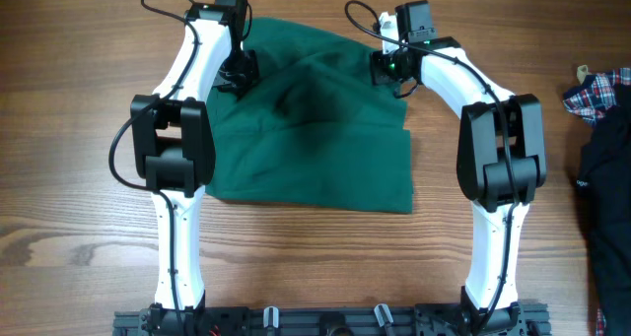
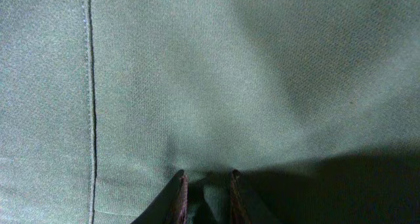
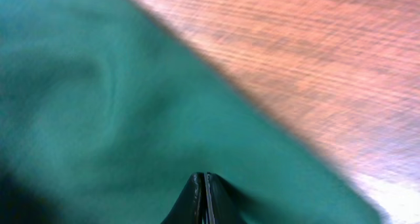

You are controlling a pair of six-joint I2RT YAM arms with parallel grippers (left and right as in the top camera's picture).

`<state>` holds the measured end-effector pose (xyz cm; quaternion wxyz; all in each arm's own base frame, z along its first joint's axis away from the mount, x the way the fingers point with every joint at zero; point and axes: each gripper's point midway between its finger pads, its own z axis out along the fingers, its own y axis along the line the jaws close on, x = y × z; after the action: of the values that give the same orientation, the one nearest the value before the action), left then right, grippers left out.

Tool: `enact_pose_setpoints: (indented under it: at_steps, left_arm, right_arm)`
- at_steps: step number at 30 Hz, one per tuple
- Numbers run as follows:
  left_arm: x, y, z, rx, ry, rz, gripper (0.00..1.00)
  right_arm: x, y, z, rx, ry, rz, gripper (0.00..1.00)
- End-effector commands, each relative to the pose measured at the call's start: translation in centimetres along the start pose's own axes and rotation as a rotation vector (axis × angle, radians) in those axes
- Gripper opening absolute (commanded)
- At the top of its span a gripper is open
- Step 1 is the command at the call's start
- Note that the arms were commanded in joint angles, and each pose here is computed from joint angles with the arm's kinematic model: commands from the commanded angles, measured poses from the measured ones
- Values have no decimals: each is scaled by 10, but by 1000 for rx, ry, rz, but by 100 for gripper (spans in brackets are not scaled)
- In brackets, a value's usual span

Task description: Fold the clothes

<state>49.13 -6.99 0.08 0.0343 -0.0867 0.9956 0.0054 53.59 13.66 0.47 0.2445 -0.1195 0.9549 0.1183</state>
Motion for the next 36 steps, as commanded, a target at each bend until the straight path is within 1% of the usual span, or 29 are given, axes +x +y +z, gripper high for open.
enact_pose_setpoints:
  at_steps: [1, 5, 7, 9, 10, 11, 12, 13, 15, 17, 18, 19, 20, 22, 23, 25, 28, 29, 30, 31, 32, 34, 36]
  left_arm:
    - [3, 5, 4, -20, 18, 11, 22]
    - [7, 4, 3, -23, 30, 16, 22]
    - [4, -3, 3, -16, 12, 30, 22]
    - [-3, -13, 3, -4, -27, 100, 23]
    - [-7, -17, 3, 0, -49, 128, 25]
    - [-14, -22, 0, -2, -81, 132, 25]
    - [-21, -26, -5, 7, -109, 133, 27]
    - [-27, -28, -9, 15, -131, 128, 28]
    - [-37, -31, -15, 27, -171, 126, 28]
    - [-52, -37, -22, 46, -233, 120, 29]
    - [-61, -40, -24, 58, -274, 117, 29]
    - [-67, -41, -26, 59, -300, 115, 29]
    - [-77, -37, -29, 26, -345, 106, 29]
    - [-85, -31, -32, 1, -376, 96, 27]
    - [-86, -30, -31, 2, -380, 93, 22]
    - [-87, -26, -28, -1, -377, 86, 19]
    - [-94, -24, -29, 4, -404, 80, 19]
    - [-100, -23, -33, 8, -426, 78, 25]
    - [-106, -20, -39, 13, -447, 67, 35]
    - [-111, -16, -46, 20, -459, 52, 39]
    - [-113, -14, -54, 42, -460, 47, 43]
    - [-115, -15, -69, 136, -441, 44, 62]
    - [-115, -10, -75, 225, -413, 14, 73]
  right_arm:
    - [-3, -57, 8, 87, -40, 66, 4]
    - [-18, -99, -2, 125, -125, 105, 4]
    - [-27, -99, -4, 115, -162, 31, 4]
    - [-39, -98, -9, 114, -192, -4, 4]
    - [-56, -97, -20, 114, -216, -5, 4]
    - [-71, -94, -32, 101, -233, -10, 4]
    - [-95, -84, -57, 72, -254, -13, 4]
    - [-109, -74, -74, 43, -258, -21, 5]
    - [-121, -59, -93, 32, -246, -40, 4]
    - [-114, -35, -92, 7, -195, -66, 4]
    - [-98, -20, -78, -15, -125, -70, 4]
    - [-88, -14, -68, -25, -90, -71, 4]
    - [-78, -7, -53, -38, -52, -75, 4]
    - [-70, -4, -39, -45, -26, -77, 4]
    - [-65, -4, -30, -47, -11, -70, 4]
    - [-52, -8, -12, -49, 24, -56, 4]
    - [-40, -11, 3, -50, 57, -50, 5]
    - [-41, -12, 3, -43, 54, -50, 6]
    - [-46, -12, -2, -42, 40, -50, 35]
    - [-51, -12, -10, -40, 27, -39, 55]
    - [-57, -11, -20, -38, 11, -19, 61]
    - [-73, -11, -45, -31, -34, 24, 70]
    - [-84, -14, -64, -15, -69, 44, 77]
